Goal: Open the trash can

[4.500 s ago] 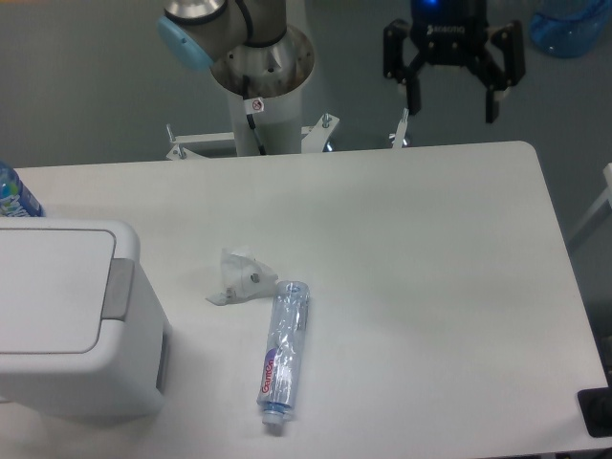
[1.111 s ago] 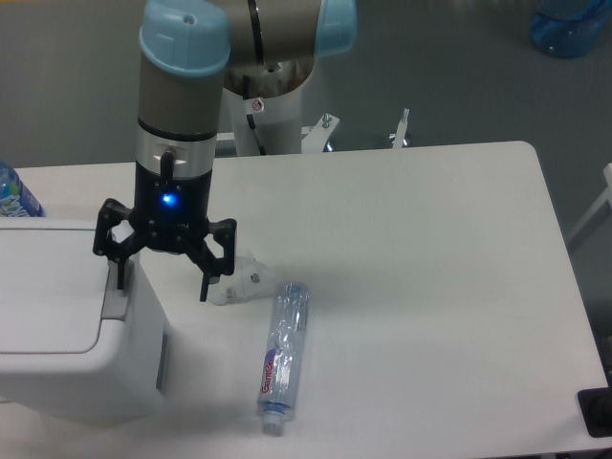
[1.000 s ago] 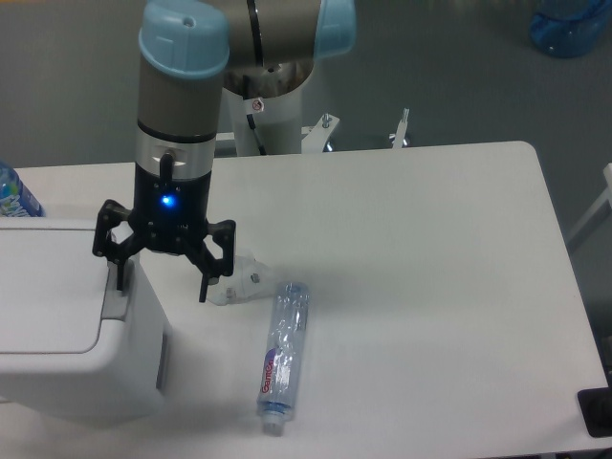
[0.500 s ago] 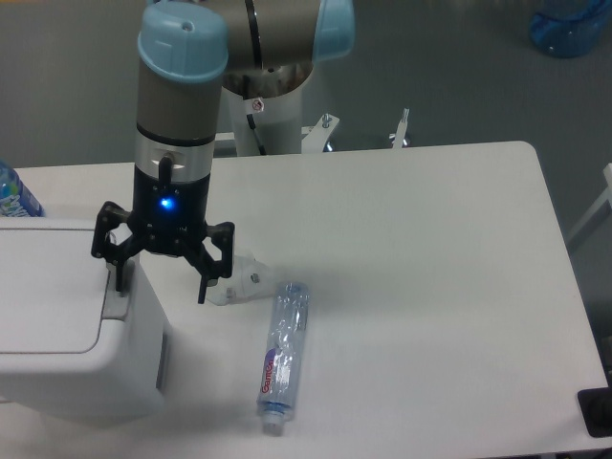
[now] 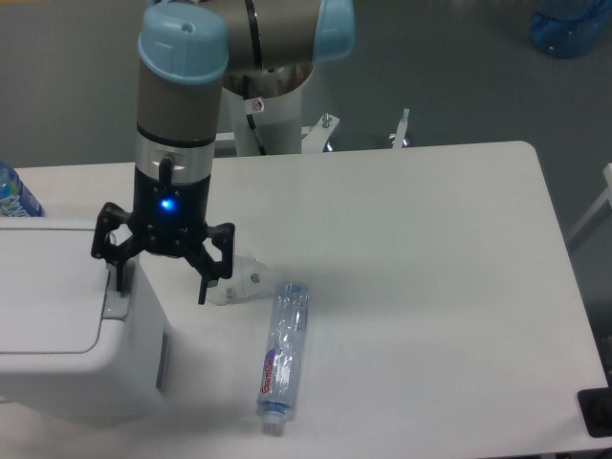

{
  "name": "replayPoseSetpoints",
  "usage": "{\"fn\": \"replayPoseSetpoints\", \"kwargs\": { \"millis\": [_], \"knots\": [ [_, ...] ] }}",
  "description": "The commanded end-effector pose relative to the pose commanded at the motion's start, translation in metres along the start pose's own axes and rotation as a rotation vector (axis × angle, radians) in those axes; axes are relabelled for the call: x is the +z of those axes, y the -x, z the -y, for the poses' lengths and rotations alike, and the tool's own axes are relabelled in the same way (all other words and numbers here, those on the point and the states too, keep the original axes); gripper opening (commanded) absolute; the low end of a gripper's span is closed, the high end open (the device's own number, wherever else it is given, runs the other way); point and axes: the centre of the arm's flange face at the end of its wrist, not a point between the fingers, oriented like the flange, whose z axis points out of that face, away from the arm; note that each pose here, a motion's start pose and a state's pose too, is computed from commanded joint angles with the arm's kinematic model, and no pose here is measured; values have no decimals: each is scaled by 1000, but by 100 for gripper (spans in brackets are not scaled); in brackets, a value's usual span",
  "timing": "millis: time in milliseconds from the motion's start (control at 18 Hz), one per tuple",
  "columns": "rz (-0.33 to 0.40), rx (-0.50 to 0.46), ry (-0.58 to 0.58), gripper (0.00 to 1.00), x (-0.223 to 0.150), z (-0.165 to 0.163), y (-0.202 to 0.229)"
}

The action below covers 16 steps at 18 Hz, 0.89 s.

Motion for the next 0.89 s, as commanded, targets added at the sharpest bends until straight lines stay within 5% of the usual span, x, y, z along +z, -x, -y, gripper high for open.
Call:
{"fn": "replayPoseSetpoints", "kwargs": {
  "millis": [389,889],
  "knots": [
    [1,1,-4,100,-2,2,0],
    [104,8,-135,100,-73,38,33]
  ]
}}
